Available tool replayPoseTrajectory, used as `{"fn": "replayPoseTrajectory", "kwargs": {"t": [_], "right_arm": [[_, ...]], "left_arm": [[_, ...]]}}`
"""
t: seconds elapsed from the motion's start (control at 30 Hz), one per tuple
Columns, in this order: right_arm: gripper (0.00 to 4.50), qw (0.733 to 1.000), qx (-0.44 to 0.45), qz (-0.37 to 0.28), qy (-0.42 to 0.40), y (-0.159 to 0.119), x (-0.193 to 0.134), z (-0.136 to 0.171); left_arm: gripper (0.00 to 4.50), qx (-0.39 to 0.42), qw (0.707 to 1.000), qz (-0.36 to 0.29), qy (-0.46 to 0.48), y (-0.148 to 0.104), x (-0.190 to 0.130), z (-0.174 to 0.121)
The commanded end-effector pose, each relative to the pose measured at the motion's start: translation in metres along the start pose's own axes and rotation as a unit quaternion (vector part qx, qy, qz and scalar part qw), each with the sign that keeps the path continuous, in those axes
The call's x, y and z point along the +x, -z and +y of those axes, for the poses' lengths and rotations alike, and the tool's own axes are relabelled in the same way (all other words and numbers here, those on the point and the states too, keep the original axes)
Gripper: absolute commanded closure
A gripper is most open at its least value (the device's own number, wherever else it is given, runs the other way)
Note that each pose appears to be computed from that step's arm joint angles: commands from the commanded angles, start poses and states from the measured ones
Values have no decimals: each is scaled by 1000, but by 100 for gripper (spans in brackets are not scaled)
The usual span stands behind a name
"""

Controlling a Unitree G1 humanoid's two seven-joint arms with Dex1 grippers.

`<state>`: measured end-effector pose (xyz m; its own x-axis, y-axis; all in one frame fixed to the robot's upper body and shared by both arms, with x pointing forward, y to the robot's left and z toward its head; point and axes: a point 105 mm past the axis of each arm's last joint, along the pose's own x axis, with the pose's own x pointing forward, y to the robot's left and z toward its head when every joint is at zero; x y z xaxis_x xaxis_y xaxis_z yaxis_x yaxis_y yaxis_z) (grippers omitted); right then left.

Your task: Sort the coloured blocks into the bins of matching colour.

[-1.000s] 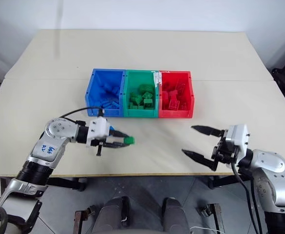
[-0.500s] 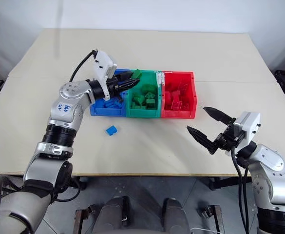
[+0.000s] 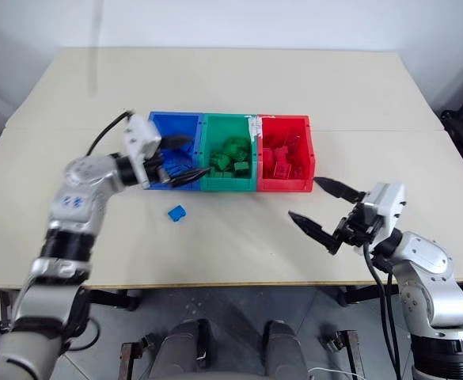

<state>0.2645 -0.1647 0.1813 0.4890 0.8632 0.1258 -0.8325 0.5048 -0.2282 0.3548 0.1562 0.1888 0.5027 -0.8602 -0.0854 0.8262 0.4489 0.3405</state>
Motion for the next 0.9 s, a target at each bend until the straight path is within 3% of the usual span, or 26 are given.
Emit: {"fn": "replayPoseTrajectory", "kwargs": {"t": [0.03, 0.27, 0.43, 0.6, 0.8, 0.9], "right_arm": [[0, 998, -13, -4, -56, -7, 7, 12], [0, 988, -7, 14, -155, 2, 20, 24], [0, 981, -7, 35, -190, 10, 18, 22], [0, 982, -11, 42, -186, 12, 16, 15], [0, 990, -16, 36, -138, 10, 8, 4], [0, 991, -8, 54, -119, 17, -4, 0]], "left_arm": [[4, 25, 999, -38, -9, -17, -47, -15], [4, -10, 984, 70, -163, 42, -150, -21], [4, -46, 974, 105, -195, 61, -182, -34], [4, -53, 978, 87, -182, 54, -166, -38], [4, -99, 985, 39, -135, 42, -99, -57], [4, -100, 984, 59, -134, 48, -74, -59]]}}
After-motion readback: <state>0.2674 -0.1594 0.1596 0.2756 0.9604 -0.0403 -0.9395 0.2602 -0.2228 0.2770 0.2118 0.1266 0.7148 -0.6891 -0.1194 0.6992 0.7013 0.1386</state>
